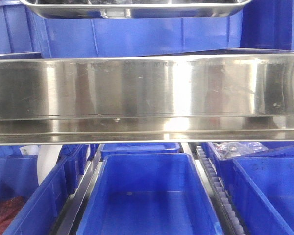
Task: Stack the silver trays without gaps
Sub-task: 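Lift the silver tray up off the shelf with both grippers, then hold the tray raised with both grippers while the base drives away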
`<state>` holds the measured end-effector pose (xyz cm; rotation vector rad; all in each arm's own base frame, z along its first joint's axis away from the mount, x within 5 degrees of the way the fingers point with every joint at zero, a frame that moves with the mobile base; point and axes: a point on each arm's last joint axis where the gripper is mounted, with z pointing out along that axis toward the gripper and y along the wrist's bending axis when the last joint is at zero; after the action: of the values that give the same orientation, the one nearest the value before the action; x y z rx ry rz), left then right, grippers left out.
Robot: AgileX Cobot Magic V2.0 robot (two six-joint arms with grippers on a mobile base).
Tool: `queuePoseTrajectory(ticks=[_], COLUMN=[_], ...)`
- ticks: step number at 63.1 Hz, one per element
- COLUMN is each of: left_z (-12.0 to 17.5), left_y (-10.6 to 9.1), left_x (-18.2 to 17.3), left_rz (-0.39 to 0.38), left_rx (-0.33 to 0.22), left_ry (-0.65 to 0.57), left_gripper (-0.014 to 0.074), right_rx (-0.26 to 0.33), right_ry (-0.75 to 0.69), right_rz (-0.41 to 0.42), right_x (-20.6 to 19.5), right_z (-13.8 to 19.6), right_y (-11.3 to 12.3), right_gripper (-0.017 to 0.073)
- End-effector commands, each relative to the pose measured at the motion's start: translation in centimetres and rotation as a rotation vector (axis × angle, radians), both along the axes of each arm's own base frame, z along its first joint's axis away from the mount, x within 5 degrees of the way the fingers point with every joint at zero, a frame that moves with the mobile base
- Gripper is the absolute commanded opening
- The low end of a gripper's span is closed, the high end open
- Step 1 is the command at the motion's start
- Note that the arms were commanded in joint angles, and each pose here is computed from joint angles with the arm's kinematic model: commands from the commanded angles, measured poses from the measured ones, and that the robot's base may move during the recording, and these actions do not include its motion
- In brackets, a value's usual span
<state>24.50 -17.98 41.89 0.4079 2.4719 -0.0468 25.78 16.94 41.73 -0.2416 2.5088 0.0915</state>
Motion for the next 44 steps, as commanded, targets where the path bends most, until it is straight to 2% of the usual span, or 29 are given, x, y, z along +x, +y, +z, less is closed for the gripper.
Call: queuePoseTrajectory(ticks=[1,44], left_z=[1.39,1.43], left_y=[0.28,0.38], left_x=[-1.37,-1.28], left_rz=[-0.040,-0.035], left_rx=[-0.009,0.002], left_ry=[-0.004,-0.015], left_gripper=[-0.0042,-0.0042], right_rx=[0.021,0.020], right_ry=[-0.032,-0.031], right_rz=[0.037,0.037], right_x=[-1.53,-1.51], right_z=[1.99,1.95], right_y=[-0.54,-0.52], right_gripper=[0.0057,0.0057])
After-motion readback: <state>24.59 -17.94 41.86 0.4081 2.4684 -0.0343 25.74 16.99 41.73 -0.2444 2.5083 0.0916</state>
